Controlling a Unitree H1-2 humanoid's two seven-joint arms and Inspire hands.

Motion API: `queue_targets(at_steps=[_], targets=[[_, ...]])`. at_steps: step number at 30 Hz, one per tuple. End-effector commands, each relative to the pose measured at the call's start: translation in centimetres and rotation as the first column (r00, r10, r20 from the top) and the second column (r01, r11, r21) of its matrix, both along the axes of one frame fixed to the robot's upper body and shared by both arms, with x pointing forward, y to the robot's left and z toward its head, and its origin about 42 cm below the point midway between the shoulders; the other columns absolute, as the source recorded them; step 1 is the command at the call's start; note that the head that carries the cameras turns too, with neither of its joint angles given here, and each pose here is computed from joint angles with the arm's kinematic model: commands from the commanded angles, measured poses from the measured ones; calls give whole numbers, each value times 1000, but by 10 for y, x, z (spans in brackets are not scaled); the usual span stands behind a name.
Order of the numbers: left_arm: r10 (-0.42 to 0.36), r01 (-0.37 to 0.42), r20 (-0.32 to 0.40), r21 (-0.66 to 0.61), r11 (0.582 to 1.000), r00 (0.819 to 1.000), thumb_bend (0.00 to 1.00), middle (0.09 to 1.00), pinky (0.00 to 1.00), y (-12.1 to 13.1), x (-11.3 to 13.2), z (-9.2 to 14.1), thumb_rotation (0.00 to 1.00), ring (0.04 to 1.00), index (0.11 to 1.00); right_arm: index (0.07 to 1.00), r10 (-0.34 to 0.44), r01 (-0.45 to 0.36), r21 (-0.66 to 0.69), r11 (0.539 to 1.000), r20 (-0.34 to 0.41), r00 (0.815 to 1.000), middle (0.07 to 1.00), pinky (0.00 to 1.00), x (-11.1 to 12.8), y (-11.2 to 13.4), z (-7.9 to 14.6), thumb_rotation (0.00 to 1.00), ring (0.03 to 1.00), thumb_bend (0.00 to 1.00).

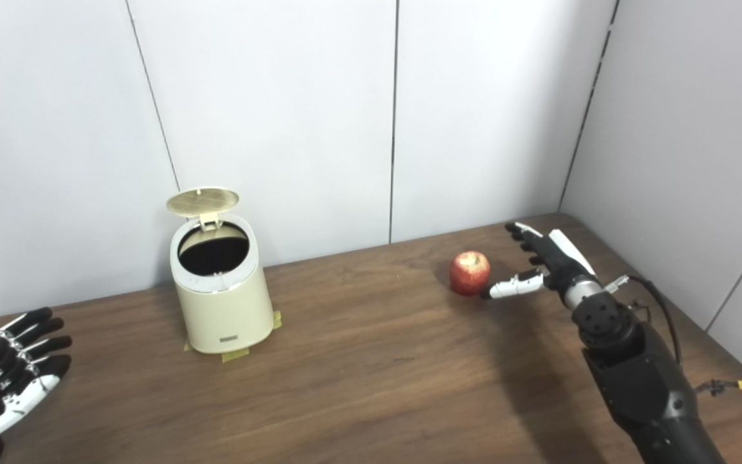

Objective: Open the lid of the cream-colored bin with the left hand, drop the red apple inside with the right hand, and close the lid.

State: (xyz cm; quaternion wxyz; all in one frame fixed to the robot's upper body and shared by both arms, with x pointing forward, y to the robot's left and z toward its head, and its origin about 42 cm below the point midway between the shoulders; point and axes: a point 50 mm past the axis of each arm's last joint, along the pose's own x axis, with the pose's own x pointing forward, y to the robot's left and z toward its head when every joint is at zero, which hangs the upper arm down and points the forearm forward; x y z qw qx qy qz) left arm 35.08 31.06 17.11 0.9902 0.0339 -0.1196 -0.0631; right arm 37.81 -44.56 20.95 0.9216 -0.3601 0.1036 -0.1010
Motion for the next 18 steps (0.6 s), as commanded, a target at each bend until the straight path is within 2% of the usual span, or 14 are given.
queue_targets(at_steps=[1,6,11,18], targets=[[-10,6,104,40,999,994,493,798,685,0,8,27,0,737,812,924,41,-37,-38,999,93,995,908,902,17,-1,33,175,924,863],[-16,12,107,38,999,994,479,784,669,-3,6,29,0,720,804,908,44,-43,-26,999,54,998,892,859,27,5,21,215,899,921],[-26,22,111,37,999,993,464,782,638,-6,5,31,0,716,802,896,68,-68,-3,998,78,995,887,851,35,12,8,125,889,872],[-25,21,103,41,999,994,437,812,692,-12,2,34,0,751,837,879,53,-52,-8,999,66,996,882,871,45,12,-8,148,891,858]])
